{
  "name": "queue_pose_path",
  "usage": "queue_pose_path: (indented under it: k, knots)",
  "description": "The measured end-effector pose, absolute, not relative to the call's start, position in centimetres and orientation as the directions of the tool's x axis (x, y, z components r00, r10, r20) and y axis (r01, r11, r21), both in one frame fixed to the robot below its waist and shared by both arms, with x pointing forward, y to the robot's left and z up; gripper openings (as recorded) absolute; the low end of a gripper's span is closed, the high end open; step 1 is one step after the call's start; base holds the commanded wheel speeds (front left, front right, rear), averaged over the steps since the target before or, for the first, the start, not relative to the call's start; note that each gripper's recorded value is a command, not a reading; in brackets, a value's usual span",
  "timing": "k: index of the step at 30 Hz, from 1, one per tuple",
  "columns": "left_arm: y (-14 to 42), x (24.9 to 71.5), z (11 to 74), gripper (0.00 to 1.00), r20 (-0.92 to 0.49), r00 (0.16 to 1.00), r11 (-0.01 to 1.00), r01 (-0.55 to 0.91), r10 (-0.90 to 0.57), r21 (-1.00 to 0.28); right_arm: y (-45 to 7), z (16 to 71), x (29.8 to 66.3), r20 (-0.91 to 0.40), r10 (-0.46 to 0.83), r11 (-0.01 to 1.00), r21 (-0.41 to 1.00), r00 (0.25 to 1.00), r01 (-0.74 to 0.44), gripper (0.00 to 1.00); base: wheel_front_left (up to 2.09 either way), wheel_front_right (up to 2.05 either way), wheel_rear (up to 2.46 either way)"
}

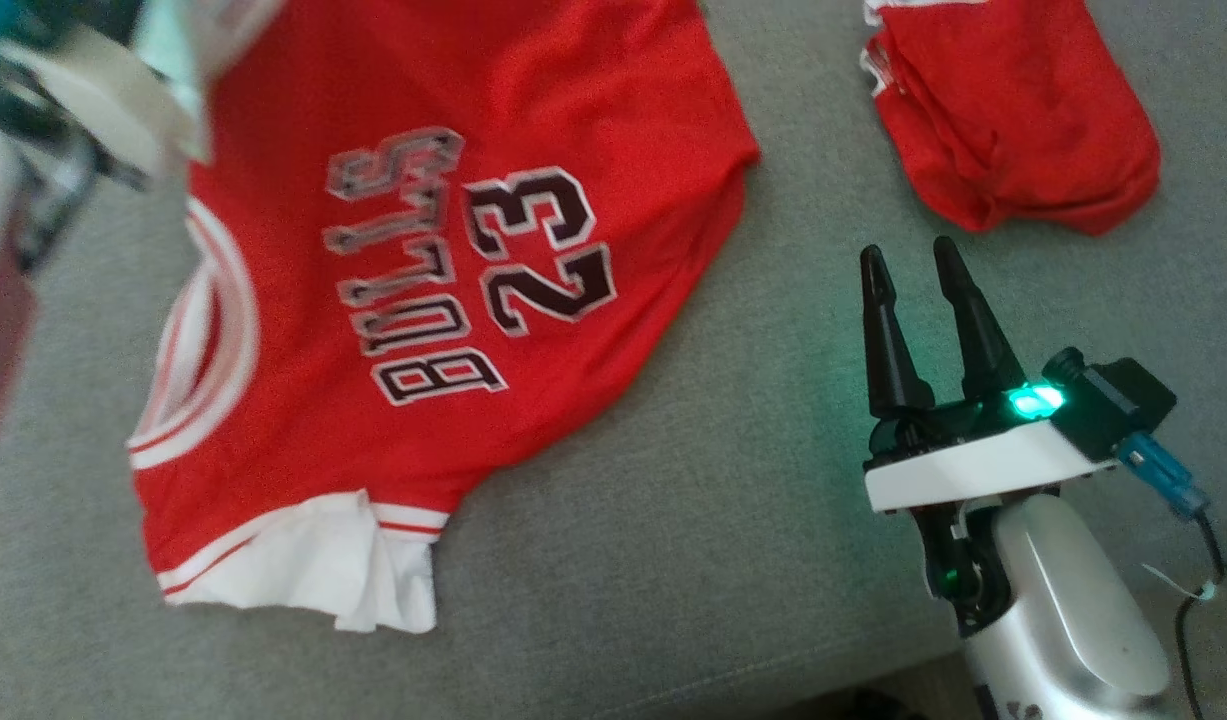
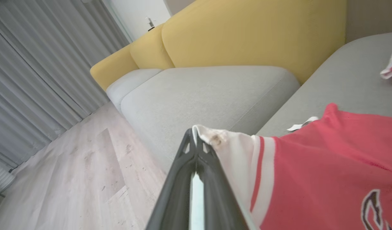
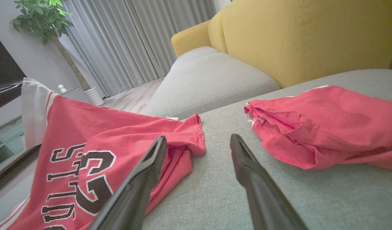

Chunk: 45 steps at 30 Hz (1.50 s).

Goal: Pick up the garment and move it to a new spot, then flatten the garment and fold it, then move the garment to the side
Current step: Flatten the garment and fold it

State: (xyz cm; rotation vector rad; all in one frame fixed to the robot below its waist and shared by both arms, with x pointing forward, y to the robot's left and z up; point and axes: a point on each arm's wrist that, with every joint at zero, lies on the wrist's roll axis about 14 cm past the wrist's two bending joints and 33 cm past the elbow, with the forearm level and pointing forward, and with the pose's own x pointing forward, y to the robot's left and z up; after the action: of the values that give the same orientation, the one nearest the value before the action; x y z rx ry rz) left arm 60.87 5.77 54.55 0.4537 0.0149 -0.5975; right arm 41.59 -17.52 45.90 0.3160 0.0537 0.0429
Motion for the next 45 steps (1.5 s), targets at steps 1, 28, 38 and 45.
queue_pose_path:
  k: [1,28,38,45]
  knots:
    - [6.4,61.9,54.5,0.00,-0.153,0.840,0.736,0.532,-0.520,0.420,-17.7,45.7,41.6,-0.052,0.046,0.950,0.311,0.998,-0.028,1.00,0.00,0.00,0.00]
    - [13.1,67.2,56.4,1.00,0.034,0.961,0.912,0.248,-0.274,0.327,-16.7,44.9,43.2,-0.062,0.084,0.955,0.290,0.995,-0.062,1.00,0.00,0.00,0.00]
    - [11.6,58.0,54.8,1.00,0.062,0.945,0.938,0.309,-0.321,0.156,-14.6,46.7,43.1,-0.016,0.138,0.953,0.273,0.990,-0.129,1.00,0.00,0.00,0.00]
    - [12.9,48.6,50.9,1.00,0.026,0.971,0.971,0.239,-0.239,0.010,-12.2,47.2,42.4,-0.005,0.198,0.940,0.283,0.980,-0.189,1.00,0.00,0.00,0.00]
